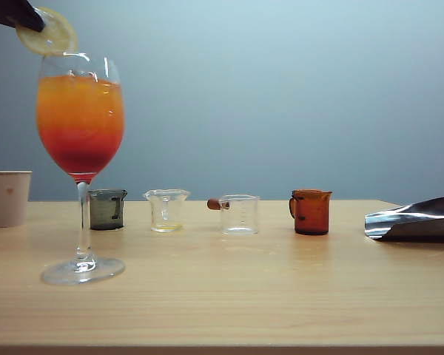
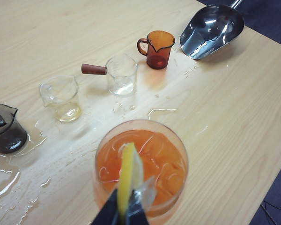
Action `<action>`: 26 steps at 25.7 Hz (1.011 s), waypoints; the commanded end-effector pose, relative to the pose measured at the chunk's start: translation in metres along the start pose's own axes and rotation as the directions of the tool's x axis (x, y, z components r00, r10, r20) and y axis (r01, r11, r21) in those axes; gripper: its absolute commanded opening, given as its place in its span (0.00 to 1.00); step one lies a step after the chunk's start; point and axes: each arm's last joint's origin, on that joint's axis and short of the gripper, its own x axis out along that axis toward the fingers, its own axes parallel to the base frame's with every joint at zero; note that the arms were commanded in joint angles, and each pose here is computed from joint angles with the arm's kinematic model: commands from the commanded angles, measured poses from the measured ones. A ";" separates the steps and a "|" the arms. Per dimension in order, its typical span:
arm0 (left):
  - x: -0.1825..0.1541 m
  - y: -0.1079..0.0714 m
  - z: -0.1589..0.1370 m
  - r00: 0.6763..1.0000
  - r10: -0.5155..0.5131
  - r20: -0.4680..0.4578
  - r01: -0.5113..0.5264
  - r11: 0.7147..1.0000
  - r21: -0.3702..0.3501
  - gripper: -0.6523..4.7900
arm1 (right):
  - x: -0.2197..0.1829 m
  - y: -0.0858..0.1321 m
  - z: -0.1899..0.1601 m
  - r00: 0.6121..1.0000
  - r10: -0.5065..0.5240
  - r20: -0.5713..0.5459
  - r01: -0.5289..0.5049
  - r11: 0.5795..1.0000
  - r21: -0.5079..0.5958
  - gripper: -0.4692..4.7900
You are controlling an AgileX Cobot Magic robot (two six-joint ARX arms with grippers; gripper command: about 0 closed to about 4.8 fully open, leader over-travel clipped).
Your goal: Pick up the lemon slice from the paper cup on the left and carefully insert it into the rim of the goblet.
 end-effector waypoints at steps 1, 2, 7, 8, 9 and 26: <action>-0.006 -0.002 0.007 1.000 0.018 0.024 -0.019 1.000 0.021 0.11 | -0.002 0.000 0.004 1.000 -0.002 0.026 0.003 1.000 -0.005 0.08; -0.007 -0.002 0.008 0.999 0.026 0.025 -0.027 0.999 0.024 0.11 | -0.002 0.000 0.004 1.000 -0.002 0.026 0.003 1.000 -0.005 0.08; -0.009 -0.002 0.010 0.999 0.029 0.013 -0.030 0.999 0.017 0.11 | -0.002 0.000 0.004 0.999 -0.015 0.029 0.015 1.000 -0.005 0.08; -0.009 -0.003 0.008 1.000 0.025 0.001 -0.025 1.000 0.010 0.11 | -0.002 0.000 0.004 0.999 -0.014 0.030 0.015 1.000 -0.005 0.08; -0.009 -0.003 0.006 0.999 0.025 -0.020 -0.025 1.000 0.003 0.11 | -0.002 0.000 0.004 0.999 -0.015 0.029 0.015 1.000 -0.005 0.08; -0.002 0.002 0.007 1.000 0.019 -0.022 -0.018 0.999 0.036 0.11 | -0.002 0.000 0.004 0.999 -0.017 0.032 0.018 0.999 -0.028 0.08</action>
